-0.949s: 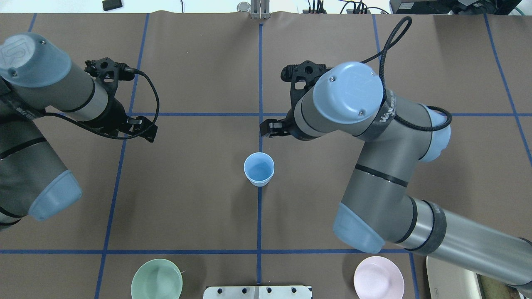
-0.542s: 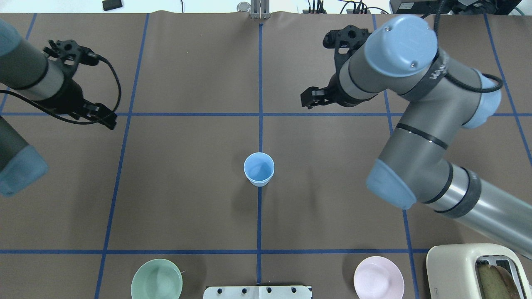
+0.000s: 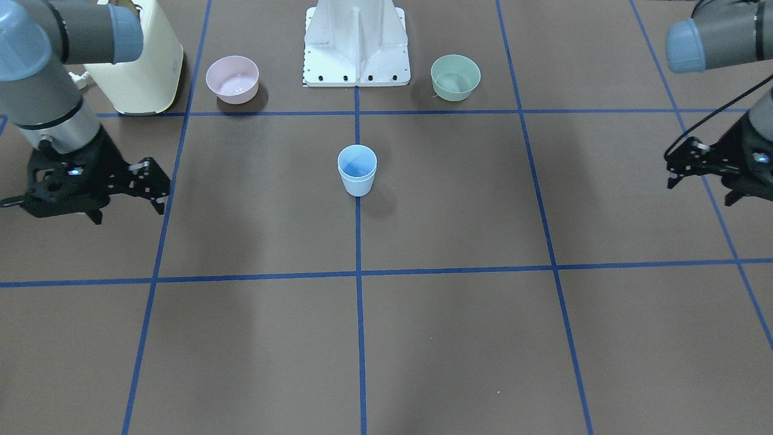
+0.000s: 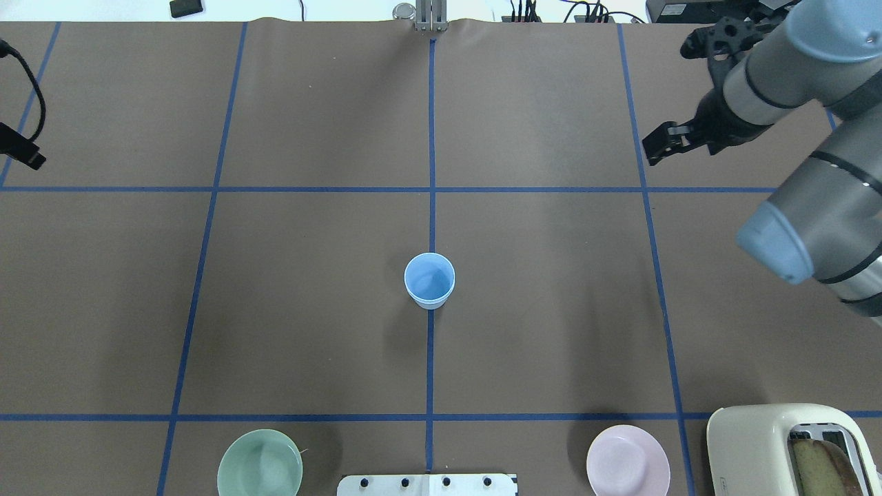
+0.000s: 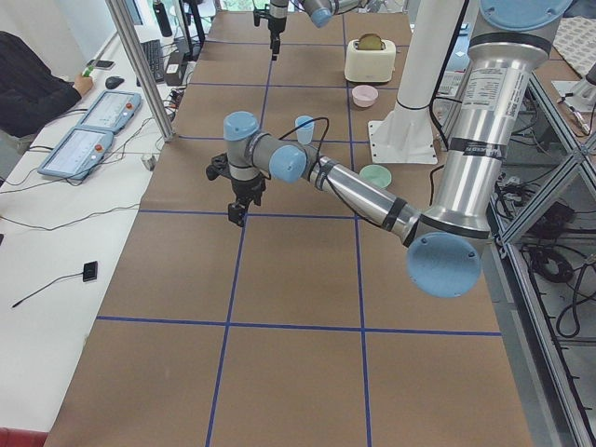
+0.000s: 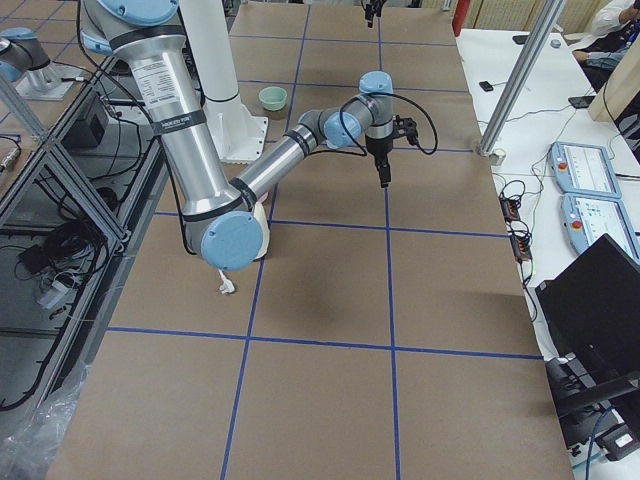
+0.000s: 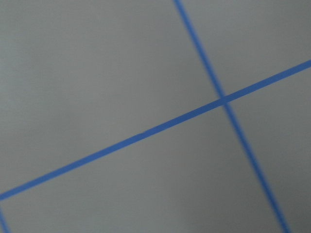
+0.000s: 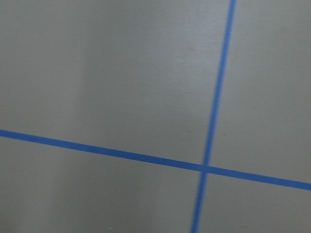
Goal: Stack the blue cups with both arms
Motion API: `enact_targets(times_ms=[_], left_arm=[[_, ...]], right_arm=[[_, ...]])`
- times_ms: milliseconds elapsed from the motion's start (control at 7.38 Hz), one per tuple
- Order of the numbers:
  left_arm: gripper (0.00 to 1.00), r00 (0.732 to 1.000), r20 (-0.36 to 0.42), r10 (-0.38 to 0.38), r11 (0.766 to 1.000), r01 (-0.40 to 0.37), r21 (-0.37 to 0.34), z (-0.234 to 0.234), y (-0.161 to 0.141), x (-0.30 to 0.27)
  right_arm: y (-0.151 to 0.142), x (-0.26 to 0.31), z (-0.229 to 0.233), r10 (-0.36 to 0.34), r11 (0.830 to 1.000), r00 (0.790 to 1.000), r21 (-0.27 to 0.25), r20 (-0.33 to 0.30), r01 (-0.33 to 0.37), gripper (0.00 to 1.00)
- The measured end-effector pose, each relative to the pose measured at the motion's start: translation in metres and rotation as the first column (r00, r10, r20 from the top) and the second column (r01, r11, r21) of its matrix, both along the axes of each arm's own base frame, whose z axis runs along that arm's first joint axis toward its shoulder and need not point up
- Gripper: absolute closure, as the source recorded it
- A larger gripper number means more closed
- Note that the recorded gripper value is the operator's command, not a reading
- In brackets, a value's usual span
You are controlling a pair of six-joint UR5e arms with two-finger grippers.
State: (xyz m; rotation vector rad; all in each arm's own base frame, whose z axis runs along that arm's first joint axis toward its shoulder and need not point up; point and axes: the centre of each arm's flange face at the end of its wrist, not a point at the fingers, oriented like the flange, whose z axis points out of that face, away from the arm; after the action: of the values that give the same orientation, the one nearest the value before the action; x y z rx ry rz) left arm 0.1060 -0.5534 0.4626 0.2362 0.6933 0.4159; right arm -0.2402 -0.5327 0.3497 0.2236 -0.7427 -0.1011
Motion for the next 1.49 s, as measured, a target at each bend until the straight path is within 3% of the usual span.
enact_targets(times_ms=[271,678,814,1085,1492], left_arm=[[0.02,1.000,0.005,0.008,1.000,-0.008,-0.006,0.039,-0.013,-0.048],[0.02,0.999,-0.030,-0.013,0.998,0.011,-0.066,0.096,-0.012,-0.105],[0.02,0.999,-0.032,-0.038,0.995,0.035,-0.091,0.111,-0.007,-0.123],[0.02,0.992,-0.023,-0.127,0.979,0.122,-0.166,0.140,0.002,-0.170],[0.02,0.975,-0.010,-0.222,0.936,0.210,-0.282,0.177,0.035,-0.217]], right_arm=[[-0.007,0.101,0.066,-0.035,0.999,0.999,-0.016,0.002,0.035,0.00],[-0.014,0.253,0.191,0.006,0.992,0.993,-0.127,0.116,0.009,0.00],[-0.012,0.287,0.230,0.026,0.988,0.992,-0.155,0.126,-0.006,0.00],[-0.007,0.325,0.279,0.069,0.977,0.995,-0.207,0.073,-0.052,0.00],[0.010,0.336,0.305,0.083,0.967,0.996,-0.245,0.038,-0.071,0.00]])
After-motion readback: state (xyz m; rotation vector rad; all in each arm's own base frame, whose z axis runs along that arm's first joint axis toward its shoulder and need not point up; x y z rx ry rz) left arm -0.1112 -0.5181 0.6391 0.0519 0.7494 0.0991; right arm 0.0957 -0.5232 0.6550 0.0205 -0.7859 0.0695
